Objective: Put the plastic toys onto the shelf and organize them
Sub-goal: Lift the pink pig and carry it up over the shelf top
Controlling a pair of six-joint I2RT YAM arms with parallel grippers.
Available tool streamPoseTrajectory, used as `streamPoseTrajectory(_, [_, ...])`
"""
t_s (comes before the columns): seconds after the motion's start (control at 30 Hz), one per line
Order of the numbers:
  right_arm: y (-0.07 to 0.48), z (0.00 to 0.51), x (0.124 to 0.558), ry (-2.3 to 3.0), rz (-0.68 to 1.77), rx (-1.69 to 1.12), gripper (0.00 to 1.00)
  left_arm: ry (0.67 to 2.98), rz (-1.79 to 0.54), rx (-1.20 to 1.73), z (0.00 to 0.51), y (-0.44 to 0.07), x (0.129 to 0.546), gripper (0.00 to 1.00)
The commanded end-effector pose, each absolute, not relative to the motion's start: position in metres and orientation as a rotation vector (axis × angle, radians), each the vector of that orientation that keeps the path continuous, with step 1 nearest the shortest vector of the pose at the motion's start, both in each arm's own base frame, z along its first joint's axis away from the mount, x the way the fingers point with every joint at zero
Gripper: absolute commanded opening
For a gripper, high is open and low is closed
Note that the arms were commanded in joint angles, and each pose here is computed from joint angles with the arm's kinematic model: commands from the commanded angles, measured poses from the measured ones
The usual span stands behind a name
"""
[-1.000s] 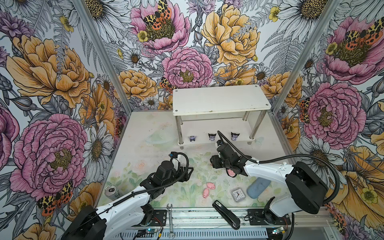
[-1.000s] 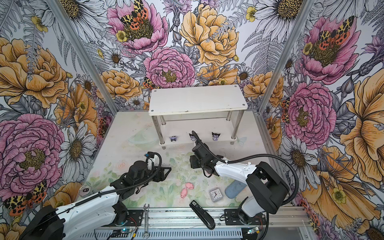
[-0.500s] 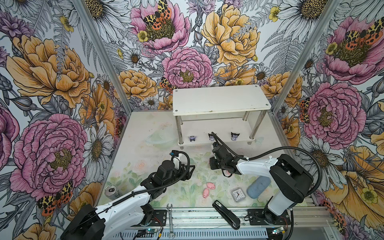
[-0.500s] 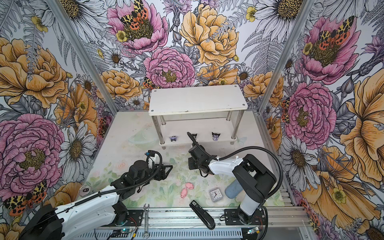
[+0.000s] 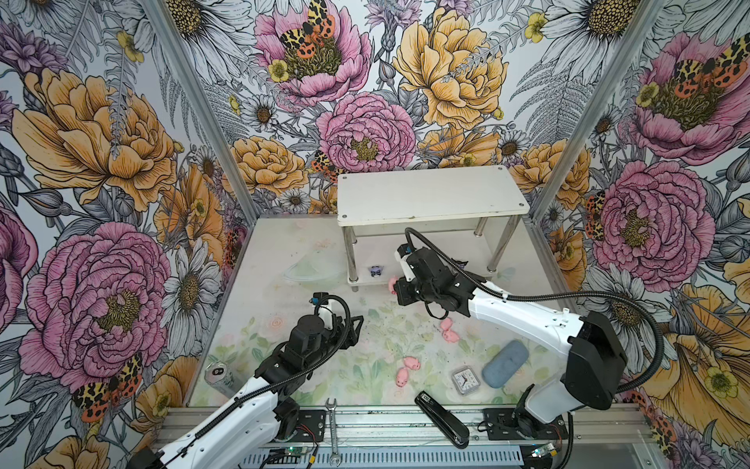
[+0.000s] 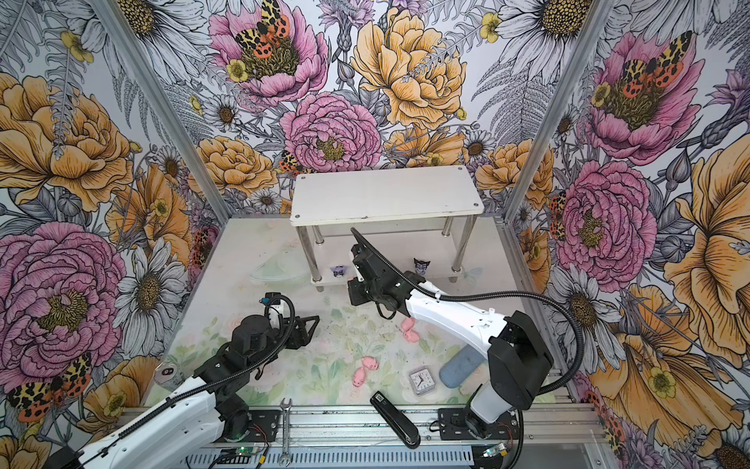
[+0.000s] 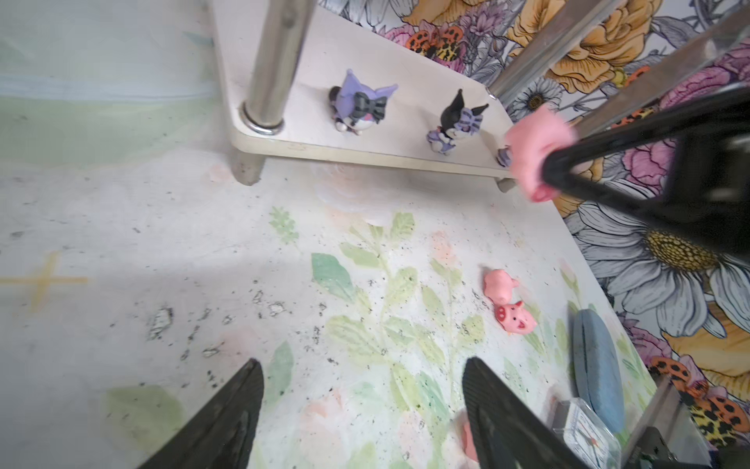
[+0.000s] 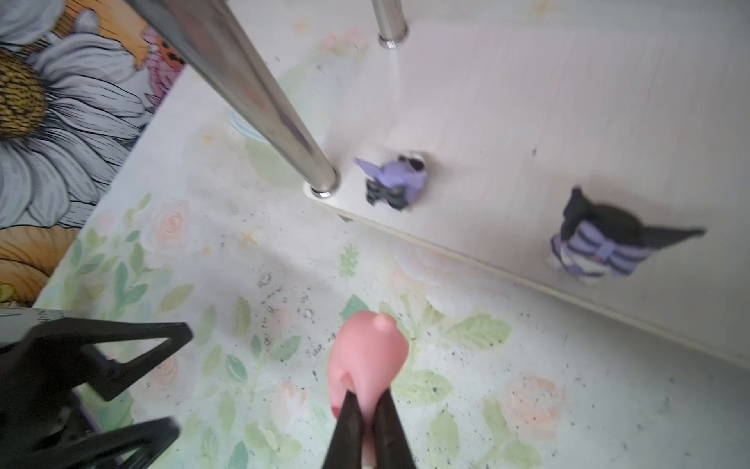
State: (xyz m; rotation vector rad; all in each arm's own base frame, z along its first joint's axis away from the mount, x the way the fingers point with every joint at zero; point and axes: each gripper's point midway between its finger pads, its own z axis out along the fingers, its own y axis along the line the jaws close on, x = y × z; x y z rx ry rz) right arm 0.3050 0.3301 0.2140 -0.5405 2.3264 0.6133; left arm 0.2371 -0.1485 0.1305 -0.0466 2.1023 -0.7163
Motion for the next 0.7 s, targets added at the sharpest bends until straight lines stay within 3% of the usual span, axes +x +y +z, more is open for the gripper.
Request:
streamPoseTrajectory(0.0, [0.333, 0.279, 0.295, 2.216, 0.598, -0.648, 0.02, 2.135, -0.648, -0.094, 0.117, -0.129, 0.234, 0.79])
streamPoseTrajectory(0.3, [0.372, 0.38, 0.319, 2.0, 0.599, -0.744, 0.05, 2.098, -0.669, -0.082, 0.127, -0.127, 0.234, 0.78])
streamPoseTrajectory(0.67, [0.403, 0.399, 0.368, 1.933, 0.467, -0.784, 0.05, 2.095, -0.681, -0.084, 0.122, -0.129, 0.235, 0.79])
